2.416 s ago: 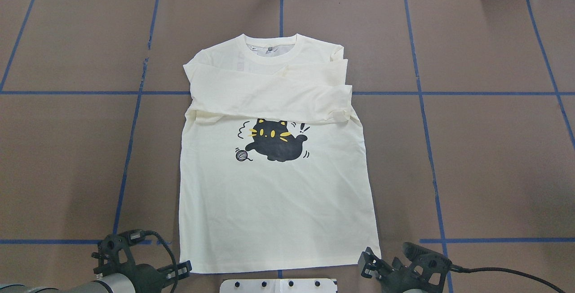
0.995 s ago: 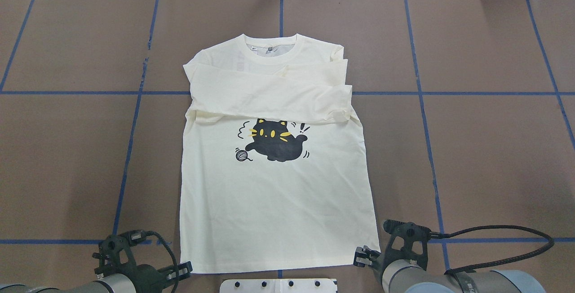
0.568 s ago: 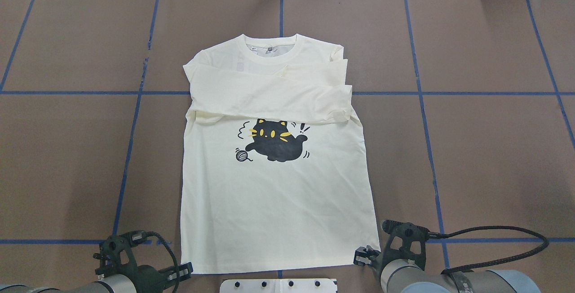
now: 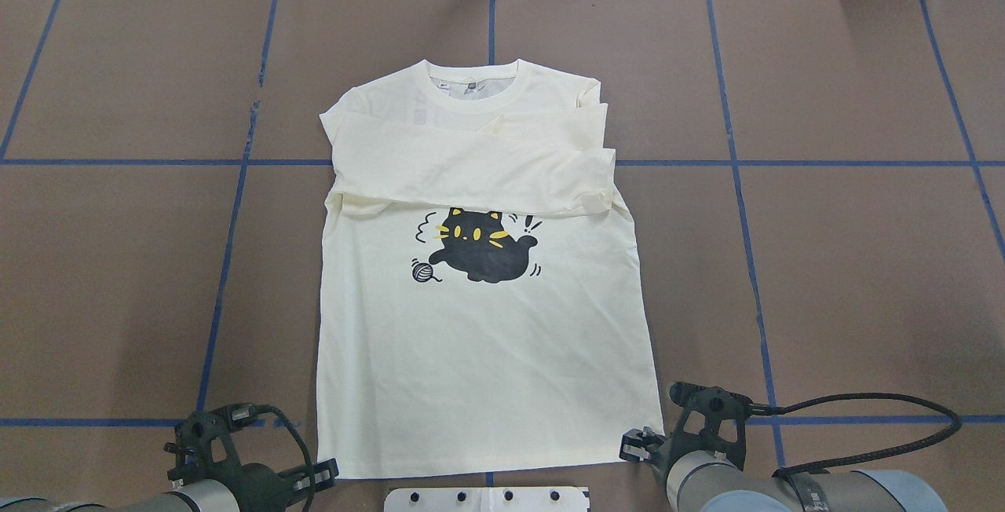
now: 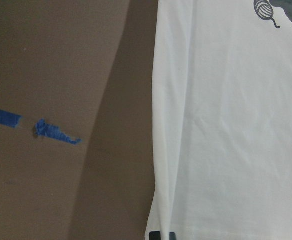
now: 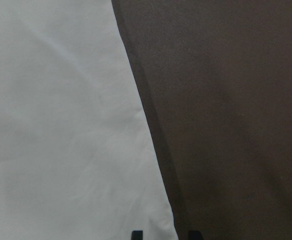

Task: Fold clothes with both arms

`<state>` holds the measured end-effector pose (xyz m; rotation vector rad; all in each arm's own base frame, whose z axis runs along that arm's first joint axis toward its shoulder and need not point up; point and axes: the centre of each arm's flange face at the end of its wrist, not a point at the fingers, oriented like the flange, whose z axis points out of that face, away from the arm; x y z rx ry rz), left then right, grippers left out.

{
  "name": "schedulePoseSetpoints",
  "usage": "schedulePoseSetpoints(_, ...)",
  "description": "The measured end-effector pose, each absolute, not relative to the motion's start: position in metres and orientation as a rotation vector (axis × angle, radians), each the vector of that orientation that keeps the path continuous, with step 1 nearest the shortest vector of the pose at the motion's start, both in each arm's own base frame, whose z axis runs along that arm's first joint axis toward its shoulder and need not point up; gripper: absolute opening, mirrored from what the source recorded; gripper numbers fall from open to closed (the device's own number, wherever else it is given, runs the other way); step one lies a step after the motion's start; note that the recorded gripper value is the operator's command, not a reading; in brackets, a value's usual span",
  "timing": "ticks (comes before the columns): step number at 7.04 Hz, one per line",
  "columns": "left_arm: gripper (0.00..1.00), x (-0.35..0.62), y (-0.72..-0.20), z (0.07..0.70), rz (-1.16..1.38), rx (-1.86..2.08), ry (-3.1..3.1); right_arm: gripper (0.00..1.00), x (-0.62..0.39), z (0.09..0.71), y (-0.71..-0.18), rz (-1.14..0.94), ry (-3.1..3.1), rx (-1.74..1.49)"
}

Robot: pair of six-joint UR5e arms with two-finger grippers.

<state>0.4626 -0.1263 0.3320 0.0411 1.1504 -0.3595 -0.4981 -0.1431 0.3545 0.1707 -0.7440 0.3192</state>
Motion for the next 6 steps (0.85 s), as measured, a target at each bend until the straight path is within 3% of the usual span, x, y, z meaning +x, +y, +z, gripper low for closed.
schedulePoseSetpoints(1, 0.00, 0.4628, -0.1263, 0.3318, -0.360, 0.041, 1.151, 0.31, -0.4978, 0.3543, -0.1433, 0.320, -0.744, 0.171)
schedulePoseSetpoints(2, 0.00, 0.4628, -0.1263, 0.3318, -0.360, 0.041, 1.151, 0.15, -0.4975, 0.3538, -0.1434, 0.321, -0.745, 0.171)
schedulePoseSetpoints(5, 0.00, 0.4631, -0.1262, 0.3318, -0.358, 0.041, 1.151, 0.00, -0.4968, 0.3528, -0.1436, 0.322, -0.747, 0.172)
schedulePoseSetpoints(6, 0.00, 0.4632, -0.1262, 0.3320, -0.358, 0.041, 1.150, 0.00, -0.4962, 0.3536, -0.1437, 0.322, -0.746, 0.173)
